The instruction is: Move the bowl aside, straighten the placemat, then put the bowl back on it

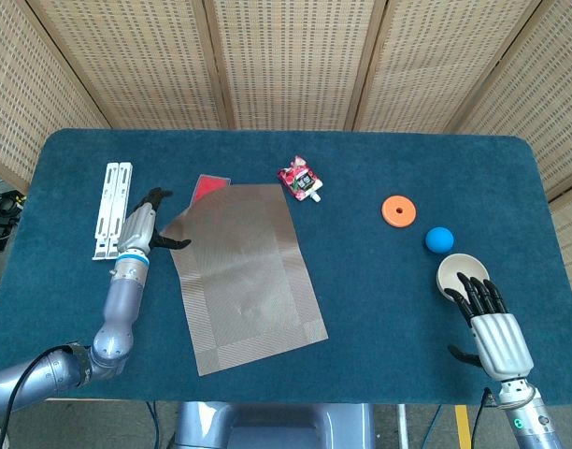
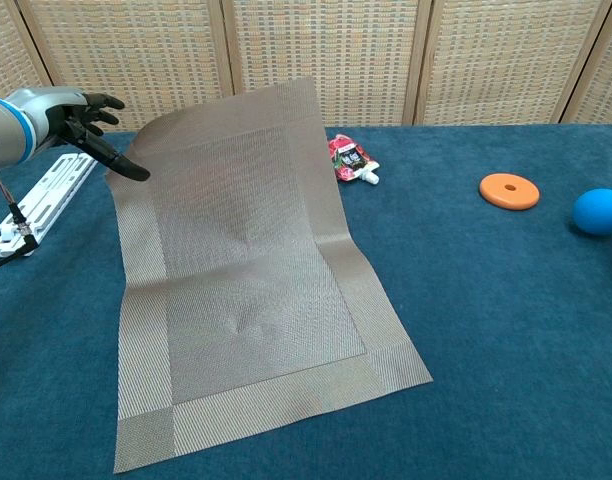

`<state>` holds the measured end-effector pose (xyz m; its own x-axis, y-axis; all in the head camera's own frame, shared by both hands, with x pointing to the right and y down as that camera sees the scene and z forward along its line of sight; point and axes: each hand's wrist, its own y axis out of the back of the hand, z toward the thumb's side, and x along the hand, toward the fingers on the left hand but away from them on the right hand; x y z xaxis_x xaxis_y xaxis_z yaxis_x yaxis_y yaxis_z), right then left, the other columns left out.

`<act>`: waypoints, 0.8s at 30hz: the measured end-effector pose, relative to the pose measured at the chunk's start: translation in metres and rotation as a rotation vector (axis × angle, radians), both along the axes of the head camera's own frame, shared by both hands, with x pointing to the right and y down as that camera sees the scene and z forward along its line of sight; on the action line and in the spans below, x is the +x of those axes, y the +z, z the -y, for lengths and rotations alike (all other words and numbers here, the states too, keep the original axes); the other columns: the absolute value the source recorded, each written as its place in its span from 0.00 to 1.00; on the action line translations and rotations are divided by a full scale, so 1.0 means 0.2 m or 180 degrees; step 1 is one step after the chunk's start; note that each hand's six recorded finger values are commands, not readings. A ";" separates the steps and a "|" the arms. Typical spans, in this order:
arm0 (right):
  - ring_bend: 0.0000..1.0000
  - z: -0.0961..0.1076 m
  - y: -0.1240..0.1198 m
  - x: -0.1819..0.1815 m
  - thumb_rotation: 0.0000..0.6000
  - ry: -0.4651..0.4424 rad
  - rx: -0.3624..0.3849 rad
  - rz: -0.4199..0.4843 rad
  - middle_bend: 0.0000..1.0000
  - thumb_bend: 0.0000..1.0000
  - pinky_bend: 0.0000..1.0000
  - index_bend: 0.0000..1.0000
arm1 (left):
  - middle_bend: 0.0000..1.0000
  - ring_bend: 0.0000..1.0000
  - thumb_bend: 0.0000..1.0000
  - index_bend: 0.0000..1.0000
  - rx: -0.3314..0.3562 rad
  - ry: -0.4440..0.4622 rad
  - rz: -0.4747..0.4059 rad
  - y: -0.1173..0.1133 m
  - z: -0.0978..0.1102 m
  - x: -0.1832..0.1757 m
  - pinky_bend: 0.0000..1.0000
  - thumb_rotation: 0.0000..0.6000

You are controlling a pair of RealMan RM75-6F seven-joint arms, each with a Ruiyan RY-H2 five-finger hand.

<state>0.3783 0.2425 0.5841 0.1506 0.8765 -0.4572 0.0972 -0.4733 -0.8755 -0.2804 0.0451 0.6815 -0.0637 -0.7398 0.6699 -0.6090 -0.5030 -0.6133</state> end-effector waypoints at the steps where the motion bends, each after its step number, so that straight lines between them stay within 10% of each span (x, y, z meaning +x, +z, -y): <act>1: 0.00 0.00 0.00 0.00 1.00 -0.0003 -0.0007 -0.0001 0.00 0.06 0.00 0.20 | 0.00 0.00 0.03 0.00 0.0047 0.0013 -0.0011 -0.01 0.00 -0.01 0.00 1.00; 15: 0.00 0.00 0.02 0.00 1.00 -0.0006 -0.0015 -0.0031 0.00 0.06 0.00 0.19 | 0.00 0.00 0.05 0.00 0.0617 0.0748 0.0332 -0.19 -0.11 -0.17 0.00 1.00; 24: 0.00 -0.01 0.04 -0.01 1.00 -0.0032 -0.0021 -0.0062 0.00 0.06 0.00 0.18 | 0.00 0.00 0.05 0.00 0.0955 0.1053 0.0716 -0.38 -0.44 -0.40 0.00 1.00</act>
